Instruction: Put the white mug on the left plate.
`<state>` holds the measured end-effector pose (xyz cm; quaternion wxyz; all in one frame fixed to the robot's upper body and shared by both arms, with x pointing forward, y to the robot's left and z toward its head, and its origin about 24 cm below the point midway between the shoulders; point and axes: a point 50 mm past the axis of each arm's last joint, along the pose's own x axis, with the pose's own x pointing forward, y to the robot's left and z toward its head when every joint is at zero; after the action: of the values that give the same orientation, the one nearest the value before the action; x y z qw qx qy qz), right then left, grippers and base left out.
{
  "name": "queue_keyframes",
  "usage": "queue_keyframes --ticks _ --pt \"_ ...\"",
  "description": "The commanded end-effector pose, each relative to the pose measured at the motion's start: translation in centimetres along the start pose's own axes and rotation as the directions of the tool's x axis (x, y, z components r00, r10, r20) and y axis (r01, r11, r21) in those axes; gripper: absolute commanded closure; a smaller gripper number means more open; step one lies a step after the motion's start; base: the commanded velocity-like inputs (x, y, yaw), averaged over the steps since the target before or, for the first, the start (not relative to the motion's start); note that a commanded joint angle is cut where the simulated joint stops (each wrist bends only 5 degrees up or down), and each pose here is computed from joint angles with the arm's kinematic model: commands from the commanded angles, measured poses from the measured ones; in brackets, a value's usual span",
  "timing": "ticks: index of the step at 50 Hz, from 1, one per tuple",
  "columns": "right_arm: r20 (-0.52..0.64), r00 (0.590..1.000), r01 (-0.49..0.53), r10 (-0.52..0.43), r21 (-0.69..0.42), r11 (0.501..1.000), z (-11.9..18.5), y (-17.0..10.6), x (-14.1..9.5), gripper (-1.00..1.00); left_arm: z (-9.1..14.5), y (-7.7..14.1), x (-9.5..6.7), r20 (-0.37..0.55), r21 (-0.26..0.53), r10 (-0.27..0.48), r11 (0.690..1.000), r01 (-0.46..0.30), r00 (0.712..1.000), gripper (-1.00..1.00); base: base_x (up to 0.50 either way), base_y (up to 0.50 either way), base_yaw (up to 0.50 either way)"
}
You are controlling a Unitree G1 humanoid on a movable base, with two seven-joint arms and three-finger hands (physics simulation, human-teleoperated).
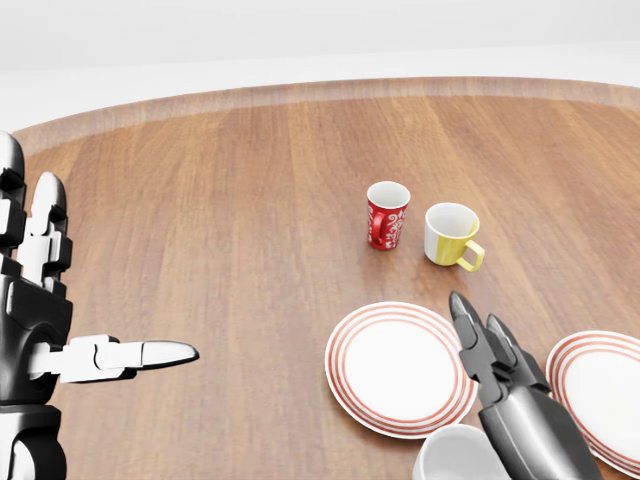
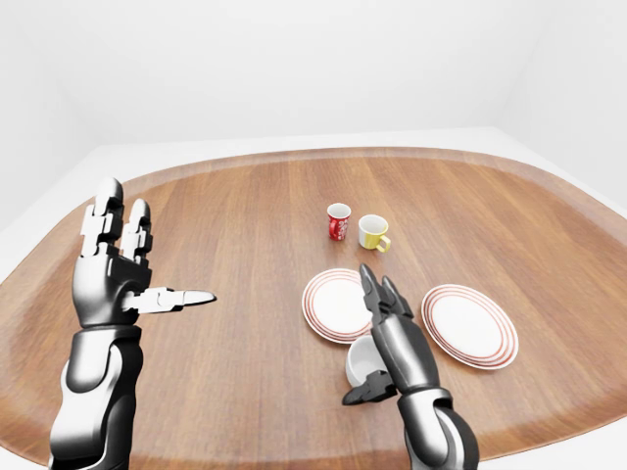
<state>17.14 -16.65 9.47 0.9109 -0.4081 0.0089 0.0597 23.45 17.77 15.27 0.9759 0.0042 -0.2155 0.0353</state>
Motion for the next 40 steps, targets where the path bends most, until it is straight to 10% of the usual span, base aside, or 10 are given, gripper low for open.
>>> queue_keyframes --ticks 1,40 --pt "-0.049 0.998 -0.039 0.037 -0.034 0.999 -0.7 0.5 0.0 -1.0 0.0 0.0 0.0 -0.002 0.0 -0.001 1.0 0.001 1.0 -1.0 0.0 0.0 0.0" --pt "-0.112 0.989 -0.107 0.093 -0.128 0.986 -2.8 1.3 1.7 -1.0 0.0 0.0 -0.1 -0.001 0.001 -0.005 1.0 0.005 1.0 -1.0 0.0 0.0 0.0"
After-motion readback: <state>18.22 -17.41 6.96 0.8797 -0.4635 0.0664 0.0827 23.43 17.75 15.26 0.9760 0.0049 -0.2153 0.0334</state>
